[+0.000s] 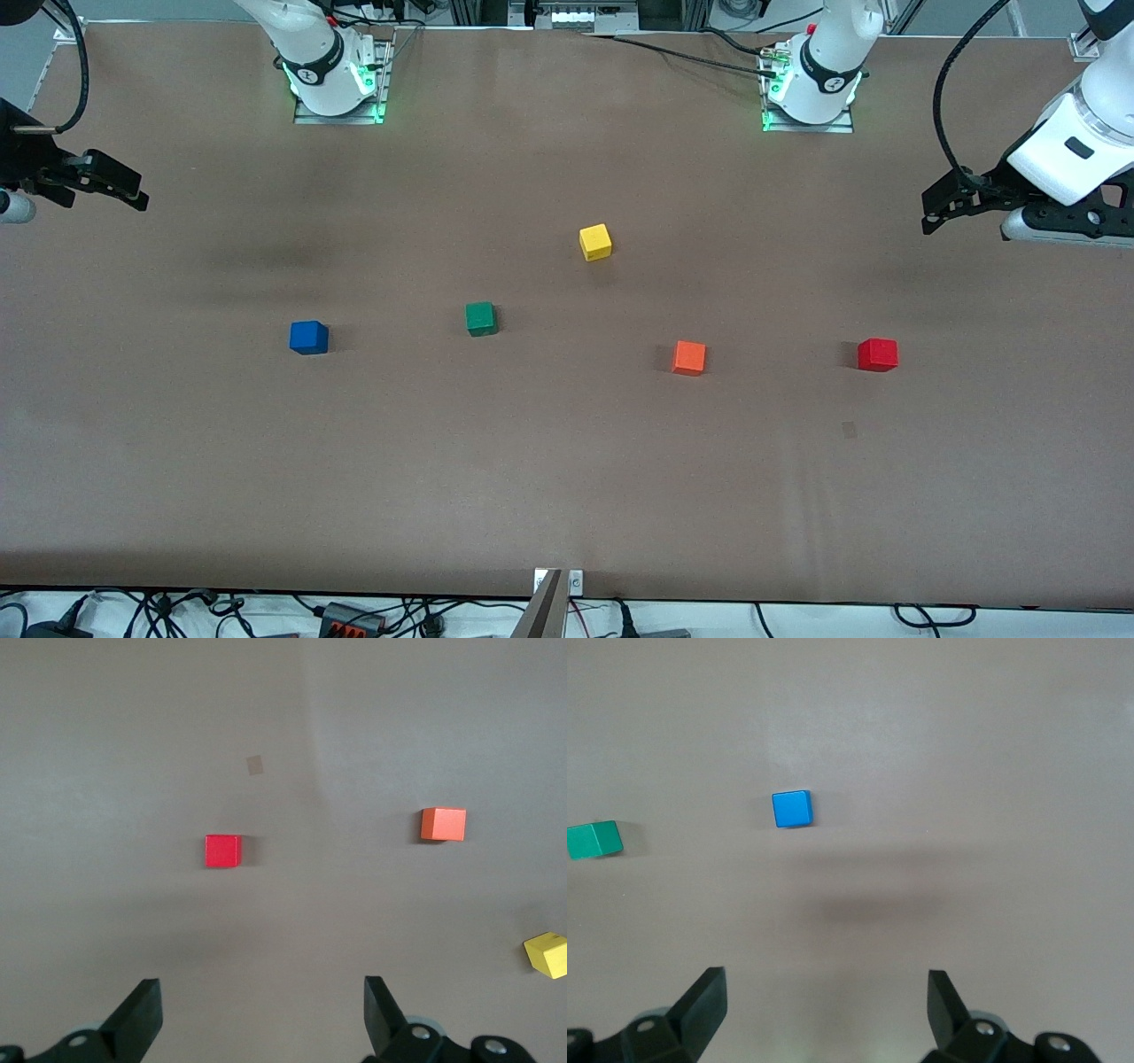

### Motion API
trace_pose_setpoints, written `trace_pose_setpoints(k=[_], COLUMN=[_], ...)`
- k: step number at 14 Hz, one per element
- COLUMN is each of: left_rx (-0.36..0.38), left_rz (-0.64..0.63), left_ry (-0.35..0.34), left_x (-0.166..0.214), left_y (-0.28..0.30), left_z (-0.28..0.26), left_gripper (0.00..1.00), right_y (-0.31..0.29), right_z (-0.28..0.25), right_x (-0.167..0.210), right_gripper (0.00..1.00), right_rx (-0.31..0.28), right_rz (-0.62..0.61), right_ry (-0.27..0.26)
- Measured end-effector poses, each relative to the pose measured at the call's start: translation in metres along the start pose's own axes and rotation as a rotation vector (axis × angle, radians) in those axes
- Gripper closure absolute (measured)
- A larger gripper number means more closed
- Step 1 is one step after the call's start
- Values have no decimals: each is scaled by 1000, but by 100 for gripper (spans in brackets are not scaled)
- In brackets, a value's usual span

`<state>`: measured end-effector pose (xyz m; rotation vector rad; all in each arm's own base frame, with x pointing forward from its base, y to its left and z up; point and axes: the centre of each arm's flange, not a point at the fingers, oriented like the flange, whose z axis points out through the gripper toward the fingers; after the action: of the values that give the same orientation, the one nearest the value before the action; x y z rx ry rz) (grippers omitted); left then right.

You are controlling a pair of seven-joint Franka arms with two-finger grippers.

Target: Pass red block to right arm, stack on blue

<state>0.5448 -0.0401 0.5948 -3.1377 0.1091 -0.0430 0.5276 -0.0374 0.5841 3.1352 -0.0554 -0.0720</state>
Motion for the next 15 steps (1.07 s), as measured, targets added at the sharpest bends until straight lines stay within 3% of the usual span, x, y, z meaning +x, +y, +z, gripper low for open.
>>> trace_pose_setpoints(k=[2, 6, 10, 13, 15], left_rx=[-1, -3, -8, -18, -8], left_rz=[1, 10, -23, -61, -35], left_ry=[-46, -221, -341, -349, -316], left_x=[-3, -8, 9, 34, 50], left_y=[1, 5, -15, -45, -54], left_z=[6, 40, 101, 165, 204], left_gripper=[0, 0, 0, 0, 0], right_y=[0, -1, -1, -1, -1], right_z=[0, 0, 0, 2, 4], right_x=[0, 0, 0, 1, 2], right_gripper=[0, 0, 0, 0, 0], right_rx=[0, 0, 0, -1, -1], right_rz=[0, -1, -2, -2, -3], right_ry=[0, 1, 1, -3, -7])
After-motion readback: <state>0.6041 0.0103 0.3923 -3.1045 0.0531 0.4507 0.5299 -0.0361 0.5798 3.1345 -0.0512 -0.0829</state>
